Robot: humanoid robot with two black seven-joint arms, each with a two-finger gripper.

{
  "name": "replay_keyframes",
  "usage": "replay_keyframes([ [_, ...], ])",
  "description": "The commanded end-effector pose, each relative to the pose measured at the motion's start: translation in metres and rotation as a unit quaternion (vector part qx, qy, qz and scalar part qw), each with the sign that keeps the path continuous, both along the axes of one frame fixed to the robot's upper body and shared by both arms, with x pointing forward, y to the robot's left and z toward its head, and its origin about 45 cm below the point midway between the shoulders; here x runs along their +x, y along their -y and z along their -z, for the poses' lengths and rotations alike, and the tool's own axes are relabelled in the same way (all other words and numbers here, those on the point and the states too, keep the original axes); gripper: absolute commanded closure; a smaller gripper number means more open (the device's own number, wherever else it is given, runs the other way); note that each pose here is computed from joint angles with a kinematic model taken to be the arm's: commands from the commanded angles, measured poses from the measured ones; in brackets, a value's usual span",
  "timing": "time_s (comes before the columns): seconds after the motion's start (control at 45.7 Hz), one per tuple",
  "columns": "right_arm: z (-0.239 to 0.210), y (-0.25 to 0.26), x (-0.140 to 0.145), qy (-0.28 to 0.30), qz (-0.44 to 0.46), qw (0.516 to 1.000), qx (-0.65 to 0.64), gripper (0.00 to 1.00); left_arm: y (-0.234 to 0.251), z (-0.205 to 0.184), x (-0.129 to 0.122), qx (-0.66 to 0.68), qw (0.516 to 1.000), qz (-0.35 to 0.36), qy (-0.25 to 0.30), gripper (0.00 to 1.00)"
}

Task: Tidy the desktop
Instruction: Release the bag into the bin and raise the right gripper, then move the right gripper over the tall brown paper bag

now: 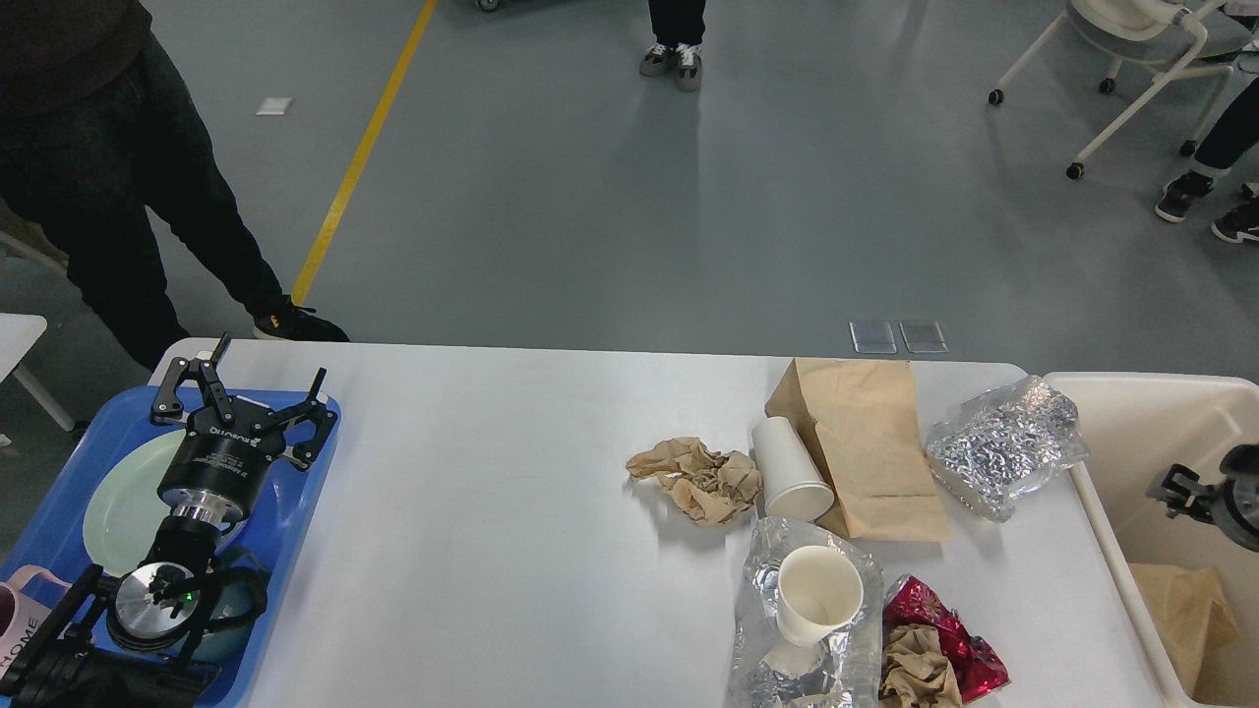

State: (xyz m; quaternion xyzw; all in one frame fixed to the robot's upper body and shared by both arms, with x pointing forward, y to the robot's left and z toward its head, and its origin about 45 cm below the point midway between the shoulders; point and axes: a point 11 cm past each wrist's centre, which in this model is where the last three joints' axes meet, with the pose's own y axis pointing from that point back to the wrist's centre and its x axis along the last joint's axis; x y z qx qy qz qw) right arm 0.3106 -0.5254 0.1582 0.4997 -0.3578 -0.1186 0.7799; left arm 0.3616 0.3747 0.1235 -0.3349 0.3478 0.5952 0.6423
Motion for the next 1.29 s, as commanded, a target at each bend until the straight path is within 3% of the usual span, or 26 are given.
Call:
replay_keyframes([
  [0.0, -0.048, -0.029, 0.022, -0.039, -0.035, 0.998, 0.036, 0.00, 0.000, 0.000, 0.000, 0.000, 1.000, 0.000, 0.000, 0.03],
  [0.219, -0.124, -0.121, 0.057, -0.130, -0.148, 0.977, 0.076, 0.00, 0.000, 0.000, 0.000, 0.000, 1.000, 0.000, 0.000, 0.03],
  [0.306, -0.157, -0.156, 0.063, -0.136, -0.186, 0.969, 0.088, 0.00, 0.000, 0.000, 0.000, 0.000, 1.000, 0.000, 0.000, 0.03],
  [0.635, -0.205, -0.251, 0.007, -0.161, -0.283, 0.937, 0.129, 0.00, 0.000, 0.000, 0.000, 0.000, 1.000, 0.000, 0.000, 0.03],
  [0.854, -0.216, -0.275, 0.000, -0.144, -0.302, 0.934, 0.124, 0.00, 0.000, 0.000, 0.000, 0.000, 1.000, 0.000, 0.000, 0.03],
  [1.27, -0.188, -0.274, 0.031, -0.070, -0.294, 0.946, 0.113, 0.00, 0.000, 0.000, 0.000, 0.000, 1.000, 0.000, 0.000, 0.03],
])
